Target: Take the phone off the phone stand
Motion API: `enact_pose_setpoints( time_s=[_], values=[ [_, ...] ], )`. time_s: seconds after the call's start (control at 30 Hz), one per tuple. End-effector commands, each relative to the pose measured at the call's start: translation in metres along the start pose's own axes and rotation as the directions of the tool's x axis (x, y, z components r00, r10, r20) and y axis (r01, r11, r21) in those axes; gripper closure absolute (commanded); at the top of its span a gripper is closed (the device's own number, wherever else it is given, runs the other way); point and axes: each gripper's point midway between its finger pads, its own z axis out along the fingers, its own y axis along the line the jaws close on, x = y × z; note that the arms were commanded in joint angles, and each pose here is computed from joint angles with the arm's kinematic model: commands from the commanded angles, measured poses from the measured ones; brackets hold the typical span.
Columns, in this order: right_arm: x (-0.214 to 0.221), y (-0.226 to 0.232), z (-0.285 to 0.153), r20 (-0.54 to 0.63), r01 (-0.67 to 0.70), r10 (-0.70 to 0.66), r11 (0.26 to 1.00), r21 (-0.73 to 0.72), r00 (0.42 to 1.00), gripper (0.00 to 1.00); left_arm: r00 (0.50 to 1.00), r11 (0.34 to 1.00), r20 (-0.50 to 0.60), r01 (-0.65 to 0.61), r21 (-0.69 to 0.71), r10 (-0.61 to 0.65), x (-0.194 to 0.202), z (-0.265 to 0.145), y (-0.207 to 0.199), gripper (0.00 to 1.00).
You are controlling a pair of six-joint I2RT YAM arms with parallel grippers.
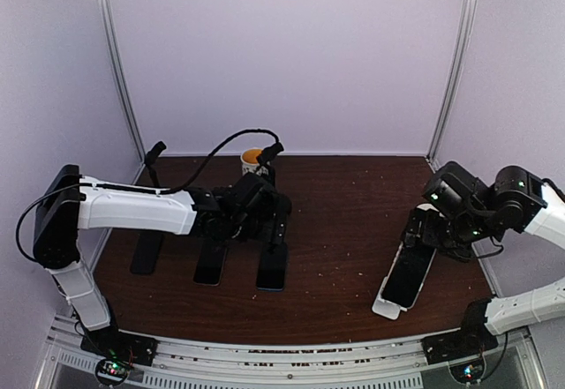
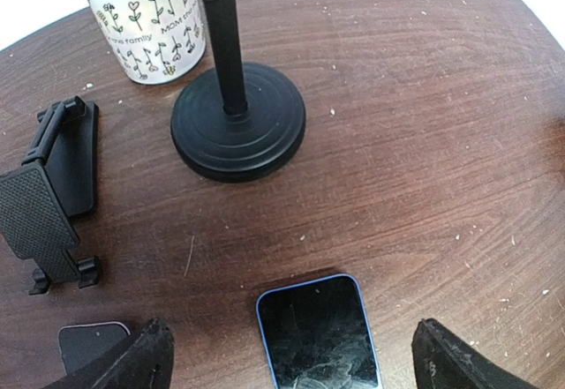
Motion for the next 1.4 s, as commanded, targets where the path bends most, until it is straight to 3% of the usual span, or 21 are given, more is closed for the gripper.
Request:
enact_pose_setpoints(
  time_s=[0.0, 0.27, 1.1, 1.37],
  values=[
    [-0.004, -0.008, -0.009, 0.046, -0.058, 0.054, 0.994, 0.088, 0.997, 0.00, 0.997, 0.999, 0.064, 0.036, 0.016, -0.037, -0.018, -0.007, 0.001, 0.02],
    [0.002, -0.008, -0.003, 0.044, -0.089, 0.082, 0.982, 0.169, 0.996, 0.00, 0.997, 0.999, 0.062, 0.037, 0.007, -0.037, -0.014, -0.007, 0.009, 0.02],
    [0.025, -0.005, 0.033, 0.018, -0.129, 0.129, 0.967, 0.217, 0.992, 0.00, 0.996, 0.997, 0.059, 0.067, 0.023, -0.069, -0.009, -0.008, 0.025, 0.02],
    [0.025, -0.004, 0.037, 0.022, -0.140, 0.138, 0.967, 0.211, 0.990, 0.13, 0.997, 0.998, 0.046, 0.065, 0.019, -0.065, -0.007, -0.004, 0.026, 0.02]
  ],
)
